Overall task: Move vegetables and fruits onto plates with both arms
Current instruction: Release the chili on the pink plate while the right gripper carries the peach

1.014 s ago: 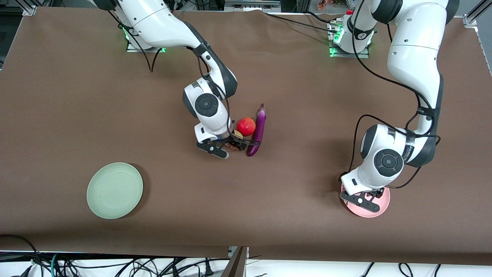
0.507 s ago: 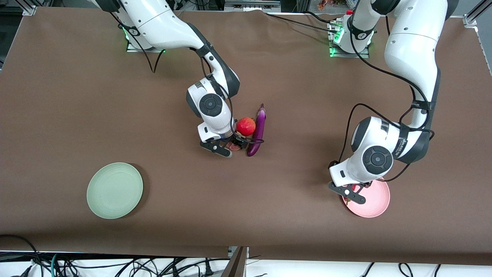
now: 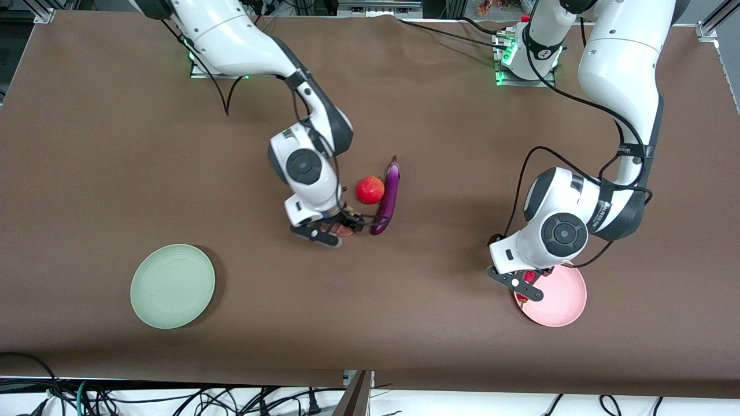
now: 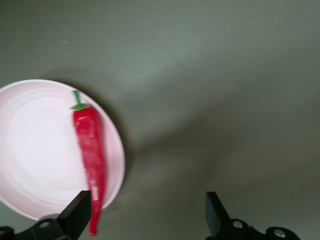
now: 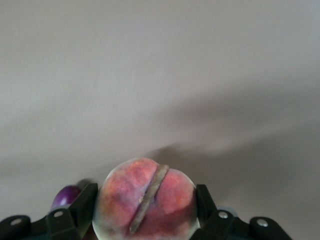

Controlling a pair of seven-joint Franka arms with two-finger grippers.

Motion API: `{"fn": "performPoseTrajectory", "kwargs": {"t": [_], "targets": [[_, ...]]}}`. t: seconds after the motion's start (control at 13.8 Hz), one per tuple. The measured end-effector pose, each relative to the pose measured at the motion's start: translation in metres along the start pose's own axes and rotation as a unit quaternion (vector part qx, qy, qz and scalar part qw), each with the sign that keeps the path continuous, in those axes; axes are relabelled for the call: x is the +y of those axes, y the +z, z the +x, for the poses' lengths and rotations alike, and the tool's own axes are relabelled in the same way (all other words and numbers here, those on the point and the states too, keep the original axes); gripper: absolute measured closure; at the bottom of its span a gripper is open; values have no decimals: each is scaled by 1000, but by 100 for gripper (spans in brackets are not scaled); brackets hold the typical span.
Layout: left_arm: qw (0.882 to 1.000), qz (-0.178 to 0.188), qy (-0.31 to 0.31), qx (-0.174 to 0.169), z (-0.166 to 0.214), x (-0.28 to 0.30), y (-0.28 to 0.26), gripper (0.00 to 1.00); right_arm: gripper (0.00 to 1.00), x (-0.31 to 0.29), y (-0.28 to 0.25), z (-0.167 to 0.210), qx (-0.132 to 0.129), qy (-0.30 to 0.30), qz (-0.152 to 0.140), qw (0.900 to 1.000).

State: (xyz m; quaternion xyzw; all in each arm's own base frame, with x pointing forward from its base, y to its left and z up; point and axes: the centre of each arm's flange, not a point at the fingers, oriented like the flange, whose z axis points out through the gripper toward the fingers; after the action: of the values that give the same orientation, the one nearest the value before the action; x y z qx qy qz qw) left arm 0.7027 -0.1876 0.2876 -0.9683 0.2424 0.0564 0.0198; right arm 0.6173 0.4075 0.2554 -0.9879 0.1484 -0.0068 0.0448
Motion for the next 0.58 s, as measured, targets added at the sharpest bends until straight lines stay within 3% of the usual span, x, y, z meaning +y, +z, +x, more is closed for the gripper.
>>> {"fn": "performPoseTrajectory", "kwargs": {"t": [0.29,0.58], "targets": [[997,-76,0,6,6,64,-19,0,16,102,-65,112,-34,-81,-26,996],[995,-82,-49,-1,14,208,-21,0,16,241,-77,198,-36,-186,-21,982]]}}
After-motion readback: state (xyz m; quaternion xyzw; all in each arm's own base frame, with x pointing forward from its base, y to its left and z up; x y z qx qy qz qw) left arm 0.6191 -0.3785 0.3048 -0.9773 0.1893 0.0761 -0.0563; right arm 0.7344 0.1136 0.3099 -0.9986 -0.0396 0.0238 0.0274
